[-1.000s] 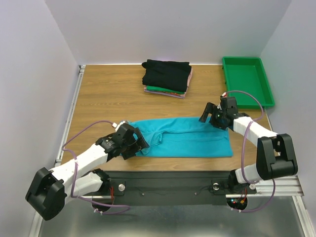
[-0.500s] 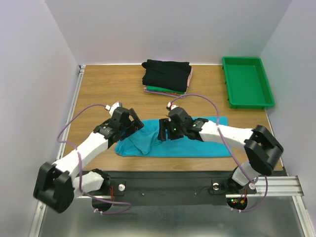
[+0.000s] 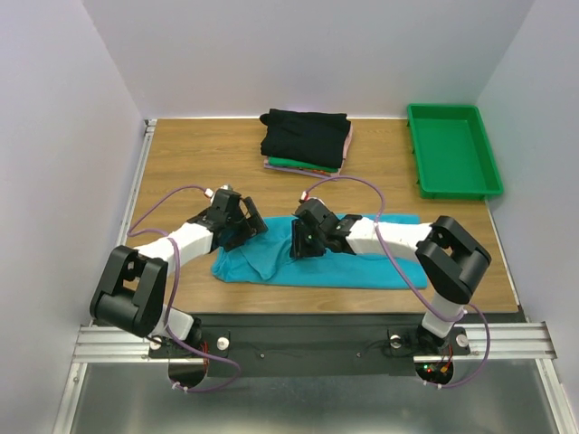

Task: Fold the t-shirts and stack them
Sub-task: Fold the tshirt

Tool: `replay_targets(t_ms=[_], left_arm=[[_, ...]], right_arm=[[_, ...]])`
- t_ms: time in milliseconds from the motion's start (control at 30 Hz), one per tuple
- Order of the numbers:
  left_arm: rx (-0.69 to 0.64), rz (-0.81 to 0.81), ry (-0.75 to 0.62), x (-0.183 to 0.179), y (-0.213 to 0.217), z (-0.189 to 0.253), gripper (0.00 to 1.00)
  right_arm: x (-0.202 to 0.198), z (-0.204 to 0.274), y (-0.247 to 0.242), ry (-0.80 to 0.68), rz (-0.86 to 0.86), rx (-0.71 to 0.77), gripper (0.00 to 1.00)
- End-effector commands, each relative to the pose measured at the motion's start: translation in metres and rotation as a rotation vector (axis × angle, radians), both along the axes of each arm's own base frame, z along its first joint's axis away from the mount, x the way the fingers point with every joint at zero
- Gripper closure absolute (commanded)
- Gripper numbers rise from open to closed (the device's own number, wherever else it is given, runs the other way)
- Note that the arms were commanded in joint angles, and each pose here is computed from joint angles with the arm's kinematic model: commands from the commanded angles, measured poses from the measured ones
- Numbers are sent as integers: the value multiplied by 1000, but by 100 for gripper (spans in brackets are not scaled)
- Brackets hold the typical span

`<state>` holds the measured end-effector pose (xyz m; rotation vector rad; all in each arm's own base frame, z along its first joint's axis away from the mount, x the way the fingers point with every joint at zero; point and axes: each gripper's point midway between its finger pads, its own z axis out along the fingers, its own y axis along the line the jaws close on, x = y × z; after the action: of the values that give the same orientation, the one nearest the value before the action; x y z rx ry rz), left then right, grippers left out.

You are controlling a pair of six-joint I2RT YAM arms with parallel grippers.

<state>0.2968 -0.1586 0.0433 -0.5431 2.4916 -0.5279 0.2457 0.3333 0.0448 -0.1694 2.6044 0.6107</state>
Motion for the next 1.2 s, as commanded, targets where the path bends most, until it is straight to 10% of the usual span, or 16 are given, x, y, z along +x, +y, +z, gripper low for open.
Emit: replay_targets(t_ms=[0,133,500,667,800,933,1167], left_arm=[[-2,-11,-15,-2,4,-3,2],[10,9,3,-5,13,-11,2],[31,40,35,0,28,-25,2],[16,26,18,2,25,-18,2],[5,17,-29,6,24,3,2],[15,41,-83,10,29,34,2],[-42,5,-133,-14,17,63,2]], right_arm=[[8,12,23,-26,9,56,58],[8,11,17,-26,-34,48,86],[-14,14,-20,-15,-83,17,92],[-16,12,-25,-8,-93,-1,77],[-5,38,-29,-78,-114,-1,24],[5,73,-43,-180,-144,-5,3],[34,83,-134,-245,-330,-84,0]])
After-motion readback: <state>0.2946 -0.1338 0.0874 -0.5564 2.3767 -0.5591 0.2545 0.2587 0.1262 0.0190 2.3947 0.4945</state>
